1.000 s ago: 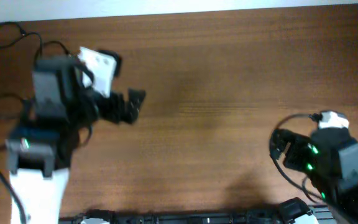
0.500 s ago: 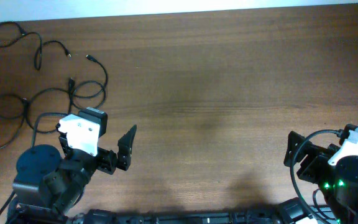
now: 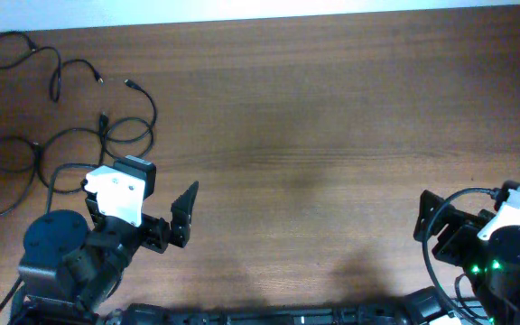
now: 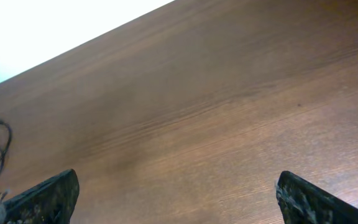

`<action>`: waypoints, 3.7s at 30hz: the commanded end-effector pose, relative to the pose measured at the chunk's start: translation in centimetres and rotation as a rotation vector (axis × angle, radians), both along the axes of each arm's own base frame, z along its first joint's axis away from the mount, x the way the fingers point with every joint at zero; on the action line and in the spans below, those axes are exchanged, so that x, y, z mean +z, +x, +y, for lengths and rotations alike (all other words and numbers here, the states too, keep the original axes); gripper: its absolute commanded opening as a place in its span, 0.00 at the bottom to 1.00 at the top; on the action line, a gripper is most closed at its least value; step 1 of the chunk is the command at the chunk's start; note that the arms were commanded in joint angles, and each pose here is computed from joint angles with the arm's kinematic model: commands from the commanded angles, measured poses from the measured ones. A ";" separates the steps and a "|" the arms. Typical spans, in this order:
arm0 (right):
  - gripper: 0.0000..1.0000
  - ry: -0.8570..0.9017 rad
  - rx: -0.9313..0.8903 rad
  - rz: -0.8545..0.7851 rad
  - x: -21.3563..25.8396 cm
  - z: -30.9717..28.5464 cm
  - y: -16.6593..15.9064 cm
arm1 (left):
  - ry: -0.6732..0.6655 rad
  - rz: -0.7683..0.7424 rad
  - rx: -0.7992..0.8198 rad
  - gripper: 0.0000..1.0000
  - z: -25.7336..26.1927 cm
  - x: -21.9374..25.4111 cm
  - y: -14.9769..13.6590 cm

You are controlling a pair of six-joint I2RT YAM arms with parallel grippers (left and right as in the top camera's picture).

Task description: Untangle cables

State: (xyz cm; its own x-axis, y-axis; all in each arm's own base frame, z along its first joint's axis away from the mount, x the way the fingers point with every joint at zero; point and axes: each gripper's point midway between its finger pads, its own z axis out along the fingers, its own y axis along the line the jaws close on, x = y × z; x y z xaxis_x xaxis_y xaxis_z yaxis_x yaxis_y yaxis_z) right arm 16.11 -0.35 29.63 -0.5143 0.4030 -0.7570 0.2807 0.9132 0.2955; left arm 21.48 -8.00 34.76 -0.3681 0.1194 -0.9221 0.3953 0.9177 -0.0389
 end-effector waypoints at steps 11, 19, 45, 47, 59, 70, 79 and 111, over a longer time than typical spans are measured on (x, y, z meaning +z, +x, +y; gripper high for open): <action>0.99 -0.165 -0.079 -0.399 -2.7 -3.1 2.3 | -0.005 0.002 0.010 0.99 0.1 -0.1 0.0; 0.99 -0.224 0.108 -0.535 -10.3 0.1 7.3 | -0.005 0.002 0.010 0.99 0.1 -0.1 0.0; 0.99 -0.384 0.227 -0.526 -14.1 0.7 8.5 | -0.005 0.002 0.010 0.99 0.1 -0.1 0.0; 0.99 -0.385 0.226 -0.527 -14.1 0.7 8.5 | -0.005 0.002 0.010 0.99 0.1 -0.1 0.0; 0.99 -0.385 0.226 -0.529 -14.0 0.7 8.5 | -0.005 0.003 0.010 0.99 0.1 -0.1 0.0; 0.99 -0.385 0.226 -0.529 -14.0 0.7 8.5 | 0.003 0.008 0.025 0.99 0.4 -0.3 0.1; 0.99 -0.385 0.226 -0.530 -14.0 0.7 8.5 | 0.200 -0.317 0.183 0.99 5.3 -8.6 0.7; 0.99 -0.385 0.226 -0.530 -14.0 0.7 8.5 | -0.028 -0.319 0.461 0.99 9.2 -19.1 3.1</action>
